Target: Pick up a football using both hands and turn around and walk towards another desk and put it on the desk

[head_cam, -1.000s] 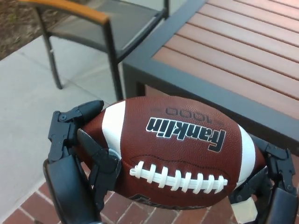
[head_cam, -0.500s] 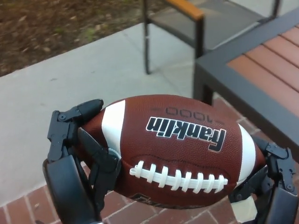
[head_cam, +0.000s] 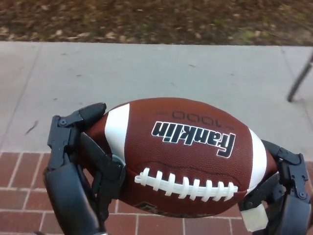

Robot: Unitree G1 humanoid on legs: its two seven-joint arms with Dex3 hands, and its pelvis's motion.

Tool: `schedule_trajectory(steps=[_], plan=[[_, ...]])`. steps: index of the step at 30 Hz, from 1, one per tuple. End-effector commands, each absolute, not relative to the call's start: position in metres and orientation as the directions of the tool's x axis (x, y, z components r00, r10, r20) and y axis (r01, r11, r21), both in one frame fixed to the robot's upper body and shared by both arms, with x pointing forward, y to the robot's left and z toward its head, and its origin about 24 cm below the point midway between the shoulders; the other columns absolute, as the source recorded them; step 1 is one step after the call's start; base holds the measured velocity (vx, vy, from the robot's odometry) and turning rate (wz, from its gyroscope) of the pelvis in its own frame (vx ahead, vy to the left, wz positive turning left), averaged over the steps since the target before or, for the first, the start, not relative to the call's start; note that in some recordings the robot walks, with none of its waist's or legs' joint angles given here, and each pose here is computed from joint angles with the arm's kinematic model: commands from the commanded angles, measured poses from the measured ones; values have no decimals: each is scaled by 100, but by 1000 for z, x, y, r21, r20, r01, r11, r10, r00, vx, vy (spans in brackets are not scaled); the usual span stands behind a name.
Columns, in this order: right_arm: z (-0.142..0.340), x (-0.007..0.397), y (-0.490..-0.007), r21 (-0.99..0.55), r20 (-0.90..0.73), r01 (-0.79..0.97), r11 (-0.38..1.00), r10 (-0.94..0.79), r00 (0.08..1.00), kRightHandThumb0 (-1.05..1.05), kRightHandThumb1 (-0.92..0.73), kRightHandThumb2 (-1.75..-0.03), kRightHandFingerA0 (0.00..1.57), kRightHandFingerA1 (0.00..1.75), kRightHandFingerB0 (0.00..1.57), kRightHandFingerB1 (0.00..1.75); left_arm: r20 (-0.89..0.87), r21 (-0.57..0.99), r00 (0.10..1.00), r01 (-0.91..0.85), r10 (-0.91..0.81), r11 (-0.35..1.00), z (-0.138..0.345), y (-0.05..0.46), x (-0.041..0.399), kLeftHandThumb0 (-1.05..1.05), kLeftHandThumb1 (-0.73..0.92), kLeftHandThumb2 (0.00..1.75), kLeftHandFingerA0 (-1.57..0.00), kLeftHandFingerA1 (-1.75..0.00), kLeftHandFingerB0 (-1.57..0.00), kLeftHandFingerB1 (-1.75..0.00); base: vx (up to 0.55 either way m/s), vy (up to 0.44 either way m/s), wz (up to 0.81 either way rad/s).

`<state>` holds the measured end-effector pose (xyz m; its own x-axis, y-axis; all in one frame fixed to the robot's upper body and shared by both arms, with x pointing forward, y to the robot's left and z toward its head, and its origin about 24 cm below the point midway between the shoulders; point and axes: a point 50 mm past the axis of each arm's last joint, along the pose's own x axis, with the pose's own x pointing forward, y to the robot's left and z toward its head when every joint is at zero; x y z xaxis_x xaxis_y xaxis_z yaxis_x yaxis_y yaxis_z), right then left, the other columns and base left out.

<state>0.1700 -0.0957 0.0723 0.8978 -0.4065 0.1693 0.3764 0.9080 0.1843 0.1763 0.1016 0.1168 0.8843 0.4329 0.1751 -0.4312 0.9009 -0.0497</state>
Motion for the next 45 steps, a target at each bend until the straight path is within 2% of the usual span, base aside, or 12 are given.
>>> schedule_trajectory(steps=[1, 2, 8, 14, 17, 26, 27, 30, 31, 35, 36, 45], plan=[[112, 158, -34, 267, 384, -23, 963, -84, 920, -32, -70, -76, 86, 161, 76, 142, 166, -191, 980, -75, 107, 979, 124, 44, 161, -39, 56, 86, -97, -154, -81, -146, 7, -133, 107], [112, 159, -34, 267, 388, -23, 963, -86, 918, -31, -71, -75, 87, 164, 74, 144, 165, -190, 981, -73, 105, 979, 124, 44, 161, -29, 58, 86, -96, -157, -81, -152, 12, -128, 109], [111, 158, -34, 271, 385, -20, 962, -90, 919, -34, -73, -74, 87, 162, 75, 144, 162, -190, 981, -72, 103, 979, 123, 44, 161, -27, 56, 89, -95, -160, -82, -152, -18, -256, 92], [112, 159, -32, 292, 379, -21, 956, -95, 921, -30, -71, -75, 89, 163, 76, 144, 167, -179, 980, -81, 111, 981, 123, 46, 162, -32, 60, 78, -95, -159, -82, -152, -36, -155, 106], [112, 159, -32, 287, 380, -19, 958, -96, 920, -36, -73, -70, 88, 162, 78, 145, 169, -184, 980, -73, 105, 980, 123, 46, 161, -30, 58, 83, -97, -156, -81, -152, -80, -62, 104], [110, 158, -32, 287, 366, -19, 958, -92, 926, -34, -70, -75, 89, 163, 78, 145, 151, -185, 983, -78, 107, 980, 122, 46, 161, -29, 56, 86, -97, -157, -83, -152, 52, 116, 98], [111, 159, -33, 289, 368, -20, 957, -92, 925, -32, -71, -75, 86, 162, 75, 144, 158, -193, 982, -69, 101, 979, 122, 46, 162, -30, 59, 79, -96, -157, -82, -152, 107, 165, 74], [111, 160, -33, 289, 368, -20, 957, -92, 925, -32, -71, -75, 86, 162, 75, 144, 161, -196, 982, -66, 98, 978, 122, 45, 163, -30, 59, 79, -96, -157, -82, -152, 18, -31, 53], [111, 160, -33, 279, 374, -17, 960, -92, 923, -35, -74, -72, 85, 162, 76, 144, 168, -202, 981, -65, 100, 977, 122, 45, 163, -31, 57, 91, -96, -157, -83, -152, 24, -44, 64], [111, 161, -33, 263, 383, -14, 965, -91, 919, -35, -74, -72, 85, 162, 76, 144, 178, -211, 979, -63, 102, 975, 122, 45, 163, -31, 57, 91, -96, -157, -83, -152, 14, -76, 64], [111, 161, -34, 281, 380, -15, 960, -97, 920, -35, -73, -71, 85, 161, 77, 143, 177, -184, 979, -73, 106, 980, 122, 45, 164, -32, 58, 82, -97, -155, -83, -151, -95, -211, 79], [110, 161, -33, 269, 383, -21, 963, -87, 920, -40, -75, -70, 83, 163, 78, 147, 175, -208, 978, -72, 109, 976, 122, 45, 162, -31, 57, 89, -95, -159, -83, -153, 158, -38, 48]])
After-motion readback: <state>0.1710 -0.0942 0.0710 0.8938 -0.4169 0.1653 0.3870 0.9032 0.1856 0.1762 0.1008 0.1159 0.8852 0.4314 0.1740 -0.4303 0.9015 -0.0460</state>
